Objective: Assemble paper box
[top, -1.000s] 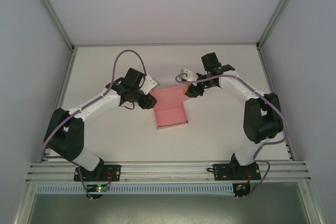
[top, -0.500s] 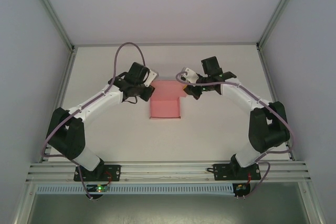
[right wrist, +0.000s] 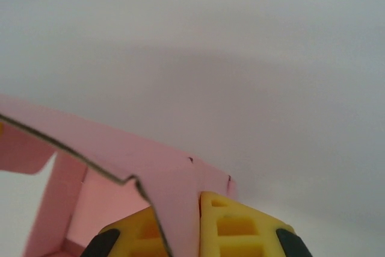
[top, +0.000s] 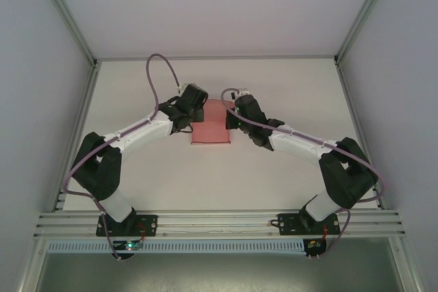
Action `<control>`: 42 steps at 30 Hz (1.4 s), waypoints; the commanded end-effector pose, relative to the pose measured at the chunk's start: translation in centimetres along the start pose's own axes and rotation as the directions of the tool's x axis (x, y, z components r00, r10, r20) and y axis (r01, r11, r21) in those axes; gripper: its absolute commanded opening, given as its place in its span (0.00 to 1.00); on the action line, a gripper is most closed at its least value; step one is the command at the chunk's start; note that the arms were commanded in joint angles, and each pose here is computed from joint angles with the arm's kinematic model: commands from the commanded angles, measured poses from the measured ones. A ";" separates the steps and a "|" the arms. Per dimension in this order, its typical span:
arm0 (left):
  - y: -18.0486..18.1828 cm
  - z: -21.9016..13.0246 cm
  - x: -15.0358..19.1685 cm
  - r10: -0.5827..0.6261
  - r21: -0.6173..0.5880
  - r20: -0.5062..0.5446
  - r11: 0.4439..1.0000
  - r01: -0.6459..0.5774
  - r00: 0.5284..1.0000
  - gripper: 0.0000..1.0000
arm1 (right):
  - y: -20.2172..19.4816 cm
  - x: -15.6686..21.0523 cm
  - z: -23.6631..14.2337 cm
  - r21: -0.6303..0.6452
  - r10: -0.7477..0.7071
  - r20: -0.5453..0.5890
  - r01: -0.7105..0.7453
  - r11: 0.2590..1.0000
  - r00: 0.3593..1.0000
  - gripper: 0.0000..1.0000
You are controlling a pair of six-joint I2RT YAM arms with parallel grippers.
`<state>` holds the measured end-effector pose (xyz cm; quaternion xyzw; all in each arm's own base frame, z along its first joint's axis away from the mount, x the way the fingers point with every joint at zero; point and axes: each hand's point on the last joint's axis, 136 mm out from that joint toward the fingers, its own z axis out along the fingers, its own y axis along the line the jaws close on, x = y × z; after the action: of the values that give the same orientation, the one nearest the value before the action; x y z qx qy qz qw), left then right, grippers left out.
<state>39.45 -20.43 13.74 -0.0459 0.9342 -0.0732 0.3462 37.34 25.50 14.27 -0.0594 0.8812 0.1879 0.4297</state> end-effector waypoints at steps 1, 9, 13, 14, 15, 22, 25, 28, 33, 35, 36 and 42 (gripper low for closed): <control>-3.7 1.0 -0.7 -0.216 0.150 0.051 0.967 0.207 0.975 0.00 | 1.9 -3.5 -0.8 -0.089 0.223 0.159 -0.211 0.973 0.962 0.00; -4.0 2.1 1.6 -0.163 0.141 0.037 0.978 0.156 0.986 0.00 | 2.4 -0.7 0.0 -0.122 0.284 0.204 -0.263 0.957 0.937 0.00; -3.9 2.4 2.7 -0.171 0.164 0.045 0.973 0.161 0.984 0.00 | 2.6 1.2 -0.3 -0.136 0.201 0.194 -0.177 0.975 0.960 0.00; -3.9 2.4 3.2 -0.160 0.177 0.054 0.973 0.148 0.986 0.00 | 2.4 1.9 -0.4 -0.129 0.174 0.187 -0.151 0.980 0.967 0.00; -4.0 2.3 3.9 -0.137 0.196 0.060 0.973 0.123 0.989 0.00 | 2.1 2.7 -0.6 -0.121 0.138 0.179 -0.118 0.986 0.974 0.00; -2.0 2.0 8.4 -0.055 0.217 0.092 0.976 0.034 0.994 0.03 | 0.2 7.2 -2.7 -0.103 -0.016 0.190 0.037 0.994 0.982 0.00; -2.1 1.4 9.5 -0.034 0.250 0.098 0.968 0.008 0.995 0.09 | -0.2 8.6 -3.1 -0.078 -0.080 0.183 0.095 0.992 0.980 0.00; -2.2 0.4 10.0 -0.001 0.262 0.102 0.965 -0.026 0.995 0.17 | -0.4 9.2 -3.7 -0.059 -0.127 0.197 0.141 0.988 0.972 0.00; -1.1 -1.8 9.8 0.039 0.193 0.087 0.980 -0.055 0.995 0.33 | -1.1 9.1 -4.6 0.011 -0.175 0.215 0.177 0.984 0.961 0.00; -0.2 -2.6 10.2 0.055 0.160 0.065 0.985 -0.065 0.996 0.44 | -1.1 9.4 -4.7 0.026 -0.202 0.210 0.201 0.979 0.957 0.00; 0.0 -3.0 10.4 0.059 0.162 0.054 0.985 -0.067 0.997 0.46 | -1.2 9.7 -4.7 0.035 -0.214 0.205 0.211 0.977 0.955 0.00; 1.5 -6.1 11.7 0.037 0.188 -0.002 0.982 -0.036 0.999 0.78 | -1.4 11.2 -4.9 0.071 -0.272 0.182 0.263 0.962 0.945 0.00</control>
<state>28.61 -21.23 11.00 0.0049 0.9114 -0.1653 0.3769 28.17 24.07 10.26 -0.1249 0.8079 0.1536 0.5551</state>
